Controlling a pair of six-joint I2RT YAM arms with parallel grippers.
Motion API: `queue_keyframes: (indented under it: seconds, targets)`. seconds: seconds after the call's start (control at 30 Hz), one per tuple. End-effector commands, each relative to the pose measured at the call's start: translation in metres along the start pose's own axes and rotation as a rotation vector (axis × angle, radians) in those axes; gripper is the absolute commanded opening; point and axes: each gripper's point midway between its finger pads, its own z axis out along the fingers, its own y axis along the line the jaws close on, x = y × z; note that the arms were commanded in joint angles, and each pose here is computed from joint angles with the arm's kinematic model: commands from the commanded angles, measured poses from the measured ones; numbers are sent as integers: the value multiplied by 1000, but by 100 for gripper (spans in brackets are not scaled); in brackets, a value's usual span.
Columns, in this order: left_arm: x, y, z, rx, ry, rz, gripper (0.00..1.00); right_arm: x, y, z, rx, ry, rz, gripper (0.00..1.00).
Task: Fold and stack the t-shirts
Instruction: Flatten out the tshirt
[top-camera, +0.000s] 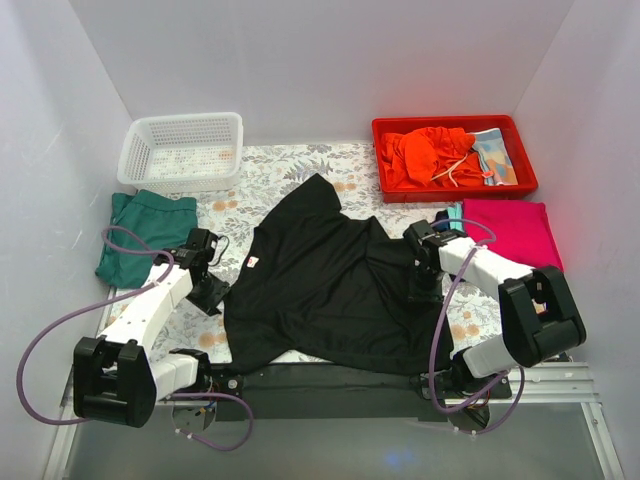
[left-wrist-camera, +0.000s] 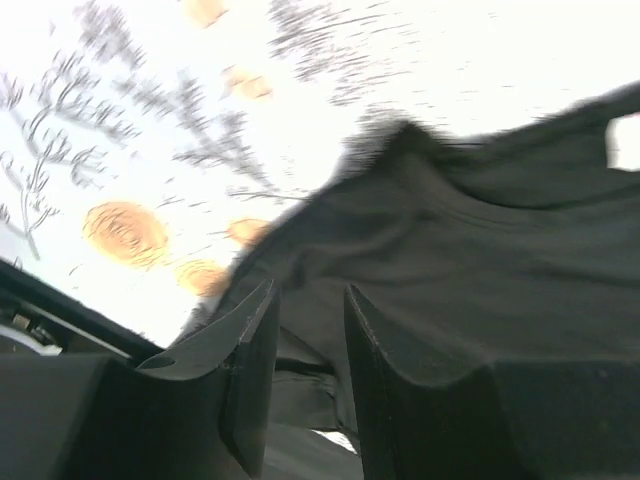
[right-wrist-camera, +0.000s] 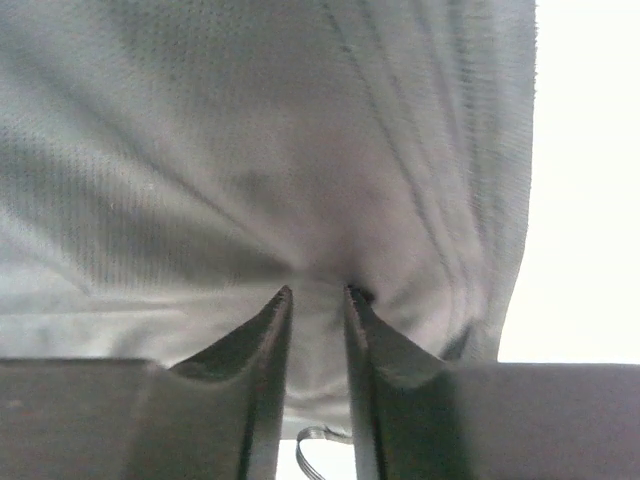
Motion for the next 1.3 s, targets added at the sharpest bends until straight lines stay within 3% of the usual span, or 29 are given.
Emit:
queue_keyframes:
  seconds: [0.0, 0.07, 0.23, 0.4, 0.7, 1.1, 1.27]
  targets:
    - [-34, -40, -27, 150, -121, 75, 31, -49, 7, -50, 5, -216, -1, 39]
    - [-40, -55, -33, 183, -130, 100, 31, -84, 16, -81, -11, -346, 15, 43]
    - [-44, -81, -28, 232, -117, 197, 32, -141, 16, -96, -87, -464, 112, 46]
    - [-48, -96, -22, 272, -127, 237, 33, -154, 9, -60, -210, -418, 205, 44]
    - [-45, -98, -17, 284, -111, 267, 33, -179, 16, -48, -376, -442, 235, 33]
    - [-50, -94, -15, 248, -133, 312, 33, -194, 11, -30, -366, -427, 266, 34]
    - [-50, -93, -13, 248, -135, 318, 33, -190, 5, -35, -336, -436, 254, 43]
